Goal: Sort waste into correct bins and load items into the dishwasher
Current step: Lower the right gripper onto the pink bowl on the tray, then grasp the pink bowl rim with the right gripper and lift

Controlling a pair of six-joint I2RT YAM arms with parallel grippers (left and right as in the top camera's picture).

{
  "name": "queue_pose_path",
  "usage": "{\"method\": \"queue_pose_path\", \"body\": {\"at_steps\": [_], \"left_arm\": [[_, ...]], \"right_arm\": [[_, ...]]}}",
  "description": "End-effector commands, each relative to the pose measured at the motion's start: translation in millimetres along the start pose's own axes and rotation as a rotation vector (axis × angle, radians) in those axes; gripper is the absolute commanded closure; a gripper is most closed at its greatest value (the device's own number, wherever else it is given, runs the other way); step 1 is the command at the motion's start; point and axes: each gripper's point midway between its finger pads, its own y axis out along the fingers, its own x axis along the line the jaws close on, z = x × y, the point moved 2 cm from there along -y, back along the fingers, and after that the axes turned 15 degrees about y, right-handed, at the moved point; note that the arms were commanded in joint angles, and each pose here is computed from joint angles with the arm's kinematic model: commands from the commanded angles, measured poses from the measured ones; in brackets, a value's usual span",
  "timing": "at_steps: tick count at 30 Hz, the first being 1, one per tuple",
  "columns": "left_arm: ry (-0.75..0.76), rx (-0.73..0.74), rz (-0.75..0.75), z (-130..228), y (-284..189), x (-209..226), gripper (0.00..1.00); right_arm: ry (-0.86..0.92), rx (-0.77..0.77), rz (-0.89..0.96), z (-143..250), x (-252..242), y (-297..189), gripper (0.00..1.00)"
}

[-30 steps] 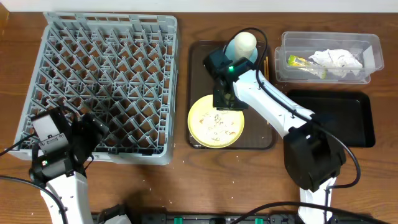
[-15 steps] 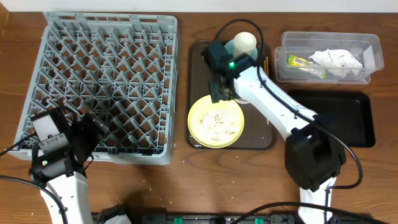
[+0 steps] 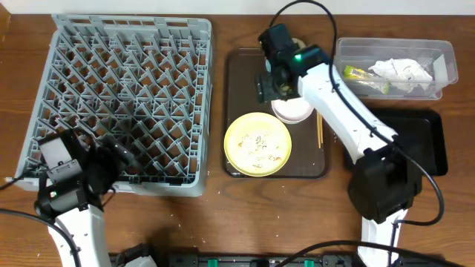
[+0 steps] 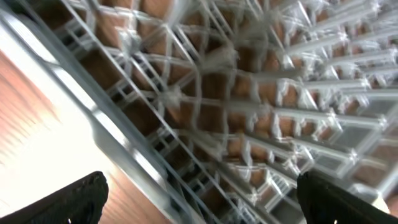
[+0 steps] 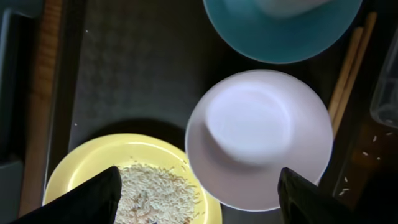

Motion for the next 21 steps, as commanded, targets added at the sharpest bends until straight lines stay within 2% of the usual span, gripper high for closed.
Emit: {"method": "queue_pose_path", "body": {"at_steps": [1,7,10,18,21], "left_arm": [[-0.002,0.021,0.137,0.3,-6.4,-21.8,0.02],[-0.004,0.032,0.136,2.9,-6.4,-21.4,0.02],[-0.008,0.046,0.132,6.1,-6.3,-20.5,0.02],[-0.007,0.046,0.132,6.0,-6.4,-20.6,0.02],[-0.008,0.046,0.132,6.0,-6.4,-20.5,0.02]], "right_arm": [[-0.001,-0.019,-0.035,-5.2,1.1,-10.7,0.22],[-0.025,-0.032,-0.011,0.4,-5.4,11.8,0.26],[-0.025,-0.039,-0.020,3.6,-5.1,23.4,0.39],[0.003,-0.069,-0.048,-2.1,0.8,32.5,0.42],[0.054,-0.043,-0.036,2.6,-0.9,43.5,0.48]]}}
